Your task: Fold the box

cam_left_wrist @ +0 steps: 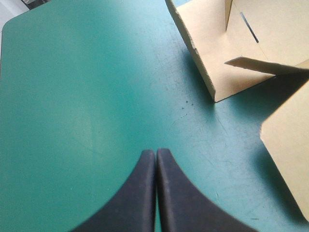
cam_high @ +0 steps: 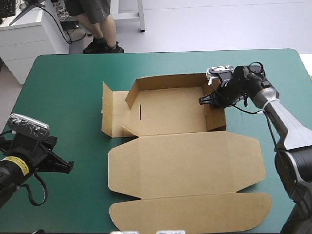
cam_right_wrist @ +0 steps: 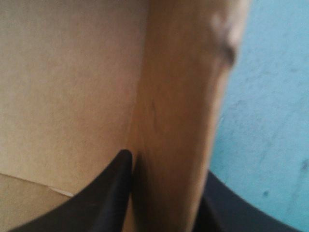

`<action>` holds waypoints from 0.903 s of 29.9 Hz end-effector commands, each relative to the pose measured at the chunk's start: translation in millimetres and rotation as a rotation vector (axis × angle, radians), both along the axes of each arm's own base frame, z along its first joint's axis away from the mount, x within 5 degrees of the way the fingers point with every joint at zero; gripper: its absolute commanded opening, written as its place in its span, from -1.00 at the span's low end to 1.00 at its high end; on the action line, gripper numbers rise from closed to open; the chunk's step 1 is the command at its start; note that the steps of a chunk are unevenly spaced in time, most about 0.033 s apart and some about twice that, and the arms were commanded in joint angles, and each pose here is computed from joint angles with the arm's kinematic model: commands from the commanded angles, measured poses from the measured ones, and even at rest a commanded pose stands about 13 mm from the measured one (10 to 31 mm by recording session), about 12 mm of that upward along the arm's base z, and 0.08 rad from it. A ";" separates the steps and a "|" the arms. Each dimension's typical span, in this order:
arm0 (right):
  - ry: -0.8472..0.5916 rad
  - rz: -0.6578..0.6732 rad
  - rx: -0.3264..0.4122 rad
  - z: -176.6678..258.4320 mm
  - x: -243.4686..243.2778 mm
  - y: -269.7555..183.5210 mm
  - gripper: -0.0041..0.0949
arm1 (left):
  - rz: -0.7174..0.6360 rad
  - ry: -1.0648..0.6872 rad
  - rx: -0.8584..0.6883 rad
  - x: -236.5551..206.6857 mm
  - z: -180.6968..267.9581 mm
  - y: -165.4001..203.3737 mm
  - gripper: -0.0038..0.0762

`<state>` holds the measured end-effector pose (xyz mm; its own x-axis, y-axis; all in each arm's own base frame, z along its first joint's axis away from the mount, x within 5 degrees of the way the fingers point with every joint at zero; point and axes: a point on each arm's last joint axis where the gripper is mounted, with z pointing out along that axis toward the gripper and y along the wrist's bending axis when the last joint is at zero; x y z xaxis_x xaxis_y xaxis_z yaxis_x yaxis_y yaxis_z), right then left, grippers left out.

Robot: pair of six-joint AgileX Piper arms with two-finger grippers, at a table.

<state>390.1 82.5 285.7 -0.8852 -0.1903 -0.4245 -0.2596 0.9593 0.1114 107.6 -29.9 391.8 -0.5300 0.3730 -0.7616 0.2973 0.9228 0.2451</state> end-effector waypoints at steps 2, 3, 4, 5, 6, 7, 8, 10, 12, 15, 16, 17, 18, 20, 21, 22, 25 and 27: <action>-0.112 0.009 0.033 44.6 -9.3 0.2 0.39 | -0.001 -0.079 -0.023 1.9 11.3 0.2 -0.93; -0.119 0.010 0.034 49.5 -11.7 -0.2 0.44 | -0.001 -0.079 -0.023 1.9 11.3 0.2 -0.93; -0.129 0.011 0.036 55.2 -15.4 -0.8 0.46 | -0.001 -0.079 -0.023 1.9 11.3 0.2 -0.93; -0.144 0.012 0.039 62.0 -19.5 -1.5 0.45 | -0.001 -0.079 -0.023 1.9 11.3 0.2 -0.93; -0.156 0.013 0.041 68.2 -23.7 -2.2 0.45 | -0.001 -0.079 -0.023 1.9 11.3 0.2 -0.93; -0.178 0.014 0.039 76.6 -29.2 -3.7 0.45 | -0.003 -0.082 -0.025 2.0 11.6 0.0 -0.93; -0.202 0.014 0.035 85.8 -35.5 -5.4 0.45 | -0.003 -0.082 -0.025 2.0 11.6 0.0 -0.93; -0.244 0.016 0.031 102.8 -48.5 -8.5 0.45 | -0.003 -0.084 -0.025 2.1 11.7 -0.1 -0.93; -0.289 0.017 0.021 121.2 -64.6 -12.7 0.45 | -0.003 -0.084 -0.025 2.1 11.7 -0.1 -0.93; -0.329 0.020 0.010 141.6 -86.8 -17.9 0.45 | -0.003 -0.084 -0.025 2.1 11.7 -0.1 -0.93; -0.338 0.020 0.010 147.0 -93.5 -19.1 0.45 | -0.002 -0.081 -0.024 2.0 11.4 0.1 -0.93; -0.345 0.021 0.011 151.3 -99.2 -20.1 0.45 | -0.002 -0.081 -0.024 2.0 11.5 0.1 -0.93; -0.353 0.021 0.007 154.1 -102.6 -21.1 0.45 | -0.002 -0.081 -0.024 1.9 11.4 0.1 -0.93; -0.356 0.021 0.002 156.7 -106.5 -22.2 0.45 | -0.001 -0.079 -0.023 1.9 11.3 0.2 -0.93; -0.360 0.020 -0.004 157.4 -107.2 -22.9 0.45 | -0.004 -0.080 -0.020 1.9 11.3 0.2 -0.93; -0.361 0.016 -0.014 157.3 -107.0 -23.8 0.45 | -0.008 -0.080 -0.014 1.9 11.3 0.2 -0.93; -0.349 0.011 -0.024 152.1 -100.5 -23.6 0.45 | -0.011 -0.079 -0.007 1.8 11.2 0.3 -0.93; -0.333 -0.003 -0.022 144.9 -91.4 -22.3 0.45 | -0.012 -0.079 -0.009 1.8 11.1 0.1 -0.93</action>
